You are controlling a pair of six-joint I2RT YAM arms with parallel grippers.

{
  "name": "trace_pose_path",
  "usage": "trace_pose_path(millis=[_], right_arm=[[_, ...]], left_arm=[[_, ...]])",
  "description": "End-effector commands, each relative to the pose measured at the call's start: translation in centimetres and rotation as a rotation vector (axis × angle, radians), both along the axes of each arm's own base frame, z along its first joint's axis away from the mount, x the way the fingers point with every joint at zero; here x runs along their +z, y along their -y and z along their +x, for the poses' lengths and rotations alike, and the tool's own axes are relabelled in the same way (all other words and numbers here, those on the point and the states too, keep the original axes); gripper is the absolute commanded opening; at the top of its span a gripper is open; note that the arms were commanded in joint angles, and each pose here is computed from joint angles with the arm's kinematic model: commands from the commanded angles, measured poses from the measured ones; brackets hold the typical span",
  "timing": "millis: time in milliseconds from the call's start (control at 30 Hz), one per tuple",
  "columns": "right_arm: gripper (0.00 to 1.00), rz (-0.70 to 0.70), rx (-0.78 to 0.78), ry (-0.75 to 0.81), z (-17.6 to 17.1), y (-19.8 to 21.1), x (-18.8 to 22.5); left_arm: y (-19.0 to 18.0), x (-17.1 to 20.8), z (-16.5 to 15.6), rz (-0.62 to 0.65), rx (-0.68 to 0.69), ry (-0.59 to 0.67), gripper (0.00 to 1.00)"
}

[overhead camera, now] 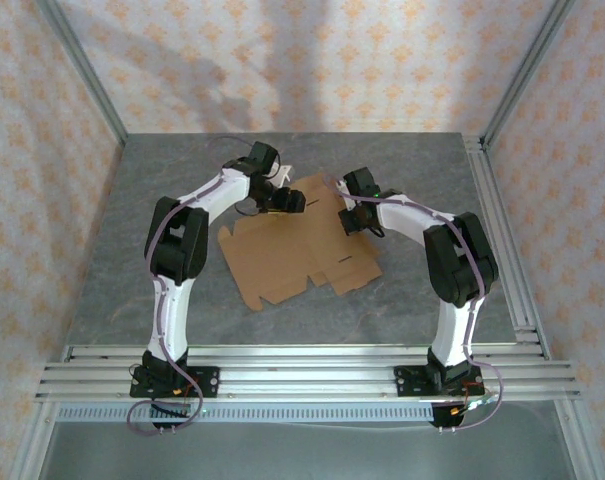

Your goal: Fold the paper box

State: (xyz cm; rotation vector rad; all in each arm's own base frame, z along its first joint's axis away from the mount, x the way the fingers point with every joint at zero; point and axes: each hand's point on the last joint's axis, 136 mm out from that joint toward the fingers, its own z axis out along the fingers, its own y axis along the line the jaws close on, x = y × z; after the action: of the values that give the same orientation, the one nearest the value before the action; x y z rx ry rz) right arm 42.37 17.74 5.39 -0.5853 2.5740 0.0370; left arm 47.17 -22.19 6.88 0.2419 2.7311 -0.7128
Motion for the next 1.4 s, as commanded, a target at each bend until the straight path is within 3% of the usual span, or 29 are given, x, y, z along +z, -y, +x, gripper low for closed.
trace_pose_path(millis=[0,167,633,967,1167,1367], right_arm=[[0.0,-0.018,-0.031,0.006,0.6,0.4,0.3],[0.0,-0.01,-0.029,0.004,0.6,0.2,0.4],[0.0,-0.008,-0.032,-0.008,0.3,0.3,0.2],[0.0,-0.01,-0.033,-0.008,0.4,0.3,0.3],[0.0,-0.014,-0.034,-0.01,0.3,0.4,0.3],[0.0,-0.001,-0.034,0.002,0.7,0.1,0.5]], left_arm=[[-0.6,2.1,0.6,0.019,0.027,0.064,0.8],[-0.7,2.4,1.3,0.03,0.03,0.087,0.87],[0.8,2.6,2.2,-0.019,-0.001,0.06,0.8],[-0.3,1.6,2.5,0.056,0.048,0.04,0.81],[0.4,1.6,2.3,0.044,0.009,0.017,0.8],[0.5,0.5,1.4,0.111,-0.021,-0.021,0.8]])
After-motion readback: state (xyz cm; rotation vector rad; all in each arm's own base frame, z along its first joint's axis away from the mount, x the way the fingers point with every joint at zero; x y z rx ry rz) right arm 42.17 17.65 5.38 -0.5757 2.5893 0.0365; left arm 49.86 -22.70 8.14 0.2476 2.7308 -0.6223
